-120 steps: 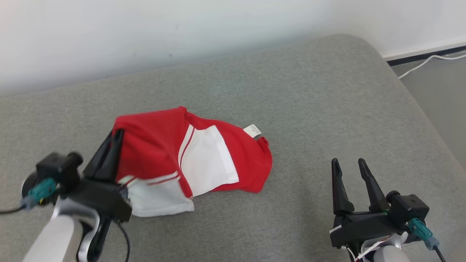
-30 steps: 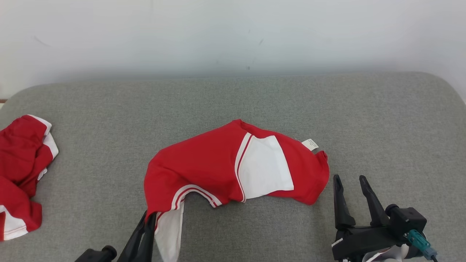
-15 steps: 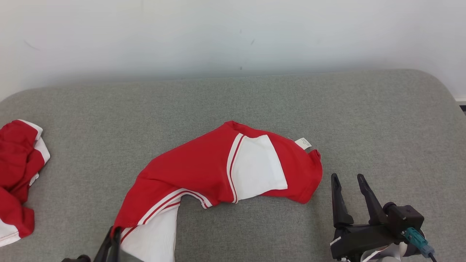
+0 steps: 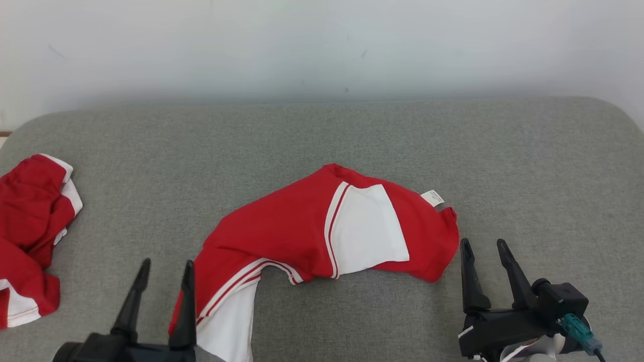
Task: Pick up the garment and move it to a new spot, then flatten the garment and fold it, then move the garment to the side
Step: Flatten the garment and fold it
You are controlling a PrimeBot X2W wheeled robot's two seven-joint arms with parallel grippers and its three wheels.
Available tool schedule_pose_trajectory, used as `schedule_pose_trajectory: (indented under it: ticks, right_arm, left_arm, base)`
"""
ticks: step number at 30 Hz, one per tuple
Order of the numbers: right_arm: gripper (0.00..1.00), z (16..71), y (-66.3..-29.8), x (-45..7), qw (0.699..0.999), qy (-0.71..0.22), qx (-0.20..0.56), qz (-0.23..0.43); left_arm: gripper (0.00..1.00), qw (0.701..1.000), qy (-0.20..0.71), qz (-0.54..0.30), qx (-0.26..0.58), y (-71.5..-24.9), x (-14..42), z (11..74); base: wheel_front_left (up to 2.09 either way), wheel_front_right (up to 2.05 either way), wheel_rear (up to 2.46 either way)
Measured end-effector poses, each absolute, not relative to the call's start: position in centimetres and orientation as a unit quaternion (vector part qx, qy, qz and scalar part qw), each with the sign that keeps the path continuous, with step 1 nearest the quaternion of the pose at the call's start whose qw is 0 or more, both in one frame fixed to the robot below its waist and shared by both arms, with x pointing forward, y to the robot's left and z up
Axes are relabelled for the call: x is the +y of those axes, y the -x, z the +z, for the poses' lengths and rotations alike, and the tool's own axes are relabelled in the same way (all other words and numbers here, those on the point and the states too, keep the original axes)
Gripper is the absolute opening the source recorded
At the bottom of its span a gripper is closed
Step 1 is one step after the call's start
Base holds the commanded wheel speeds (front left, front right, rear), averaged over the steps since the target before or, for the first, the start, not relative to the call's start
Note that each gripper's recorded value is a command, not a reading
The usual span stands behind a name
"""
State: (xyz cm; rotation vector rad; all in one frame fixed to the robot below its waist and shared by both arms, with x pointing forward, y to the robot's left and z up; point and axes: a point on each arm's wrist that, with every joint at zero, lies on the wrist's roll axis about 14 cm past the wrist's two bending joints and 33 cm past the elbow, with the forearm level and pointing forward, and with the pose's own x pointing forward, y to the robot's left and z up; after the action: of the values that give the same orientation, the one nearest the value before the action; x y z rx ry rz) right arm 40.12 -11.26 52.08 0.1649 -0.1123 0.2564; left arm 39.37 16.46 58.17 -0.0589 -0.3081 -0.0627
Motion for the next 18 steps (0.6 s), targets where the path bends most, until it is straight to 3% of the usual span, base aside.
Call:
schedule_pose_trajectory:
  ticks: [18]
  right_arm:
    - [1.00, 52.2, -39.9, -12.8, 0.989, -0.084, -0.058, 0.106]
  left_arm:
    - [1.00, 0.983, 0.017, -0.164, -0.078, -40.3, 8.7, 53.1]
  base:
    - [0.00, 0.00, 0.00]
